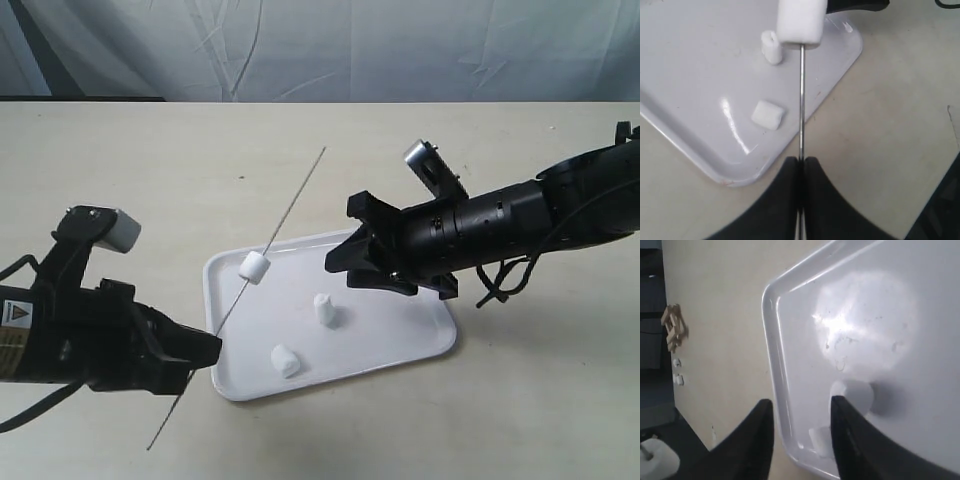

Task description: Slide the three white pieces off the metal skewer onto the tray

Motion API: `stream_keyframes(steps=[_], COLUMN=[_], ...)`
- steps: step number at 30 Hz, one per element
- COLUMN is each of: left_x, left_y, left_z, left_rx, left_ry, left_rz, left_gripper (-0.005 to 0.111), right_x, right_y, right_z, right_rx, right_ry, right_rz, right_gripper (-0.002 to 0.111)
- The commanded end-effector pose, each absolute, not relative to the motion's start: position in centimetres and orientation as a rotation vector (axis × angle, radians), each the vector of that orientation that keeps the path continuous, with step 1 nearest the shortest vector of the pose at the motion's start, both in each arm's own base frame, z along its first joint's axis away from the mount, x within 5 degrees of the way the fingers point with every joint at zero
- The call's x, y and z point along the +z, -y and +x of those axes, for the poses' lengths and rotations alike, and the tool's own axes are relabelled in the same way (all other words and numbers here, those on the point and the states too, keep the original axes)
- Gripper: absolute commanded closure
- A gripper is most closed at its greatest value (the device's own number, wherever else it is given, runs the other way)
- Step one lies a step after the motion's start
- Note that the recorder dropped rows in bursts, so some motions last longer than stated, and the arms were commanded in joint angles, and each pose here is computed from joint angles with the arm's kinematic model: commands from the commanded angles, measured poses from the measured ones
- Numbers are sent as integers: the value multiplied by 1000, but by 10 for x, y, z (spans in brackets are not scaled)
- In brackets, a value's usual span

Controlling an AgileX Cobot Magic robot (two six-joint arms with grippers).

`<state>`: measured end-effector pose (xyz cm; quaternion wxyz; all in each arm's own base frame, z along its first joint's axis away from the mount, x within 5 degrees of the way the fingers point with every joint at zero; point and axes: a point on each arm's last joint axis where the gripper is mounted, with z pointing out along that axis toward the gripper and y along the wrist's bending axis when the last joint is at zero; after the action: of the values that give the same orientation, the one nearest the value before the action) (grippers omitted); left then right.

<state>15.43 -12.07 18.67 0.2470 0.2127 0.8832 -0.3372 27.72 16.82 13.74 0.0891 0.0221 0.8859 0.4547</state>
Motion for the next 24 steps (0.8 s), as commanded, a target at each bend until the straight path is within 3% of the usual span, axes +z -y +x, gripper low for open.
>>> stream_keyframes(steps=[1, 10, 13, 17, 24], left_x=[183, 160, 163, 171, 187], left_y=[119, 126, 129, 133, 141], left_z=[159, 164, 168, 175, 186], left_rx=[-866, -924, -938, -959, -998], left_ry=[-2420, -2540, -2530, -2492, -2422], left_rz=[551, 598, 596, 601, 630], left_gripper=[107, 107, 107, 107, 107], right_x=[140, 153, 153, 154, 162], right_y=[-171, -179, -179, -180, -182], right_z=[274, 264, 264, 263, 264], right_rx=[1416, 1666, 1665, 1689, 1783], right_ry=[-2615, -2523, -2522, -2506, -2424], right_rz=[19, -167, -169, -169, -156], right_gripper=[72, 72, 71, 60, 60])
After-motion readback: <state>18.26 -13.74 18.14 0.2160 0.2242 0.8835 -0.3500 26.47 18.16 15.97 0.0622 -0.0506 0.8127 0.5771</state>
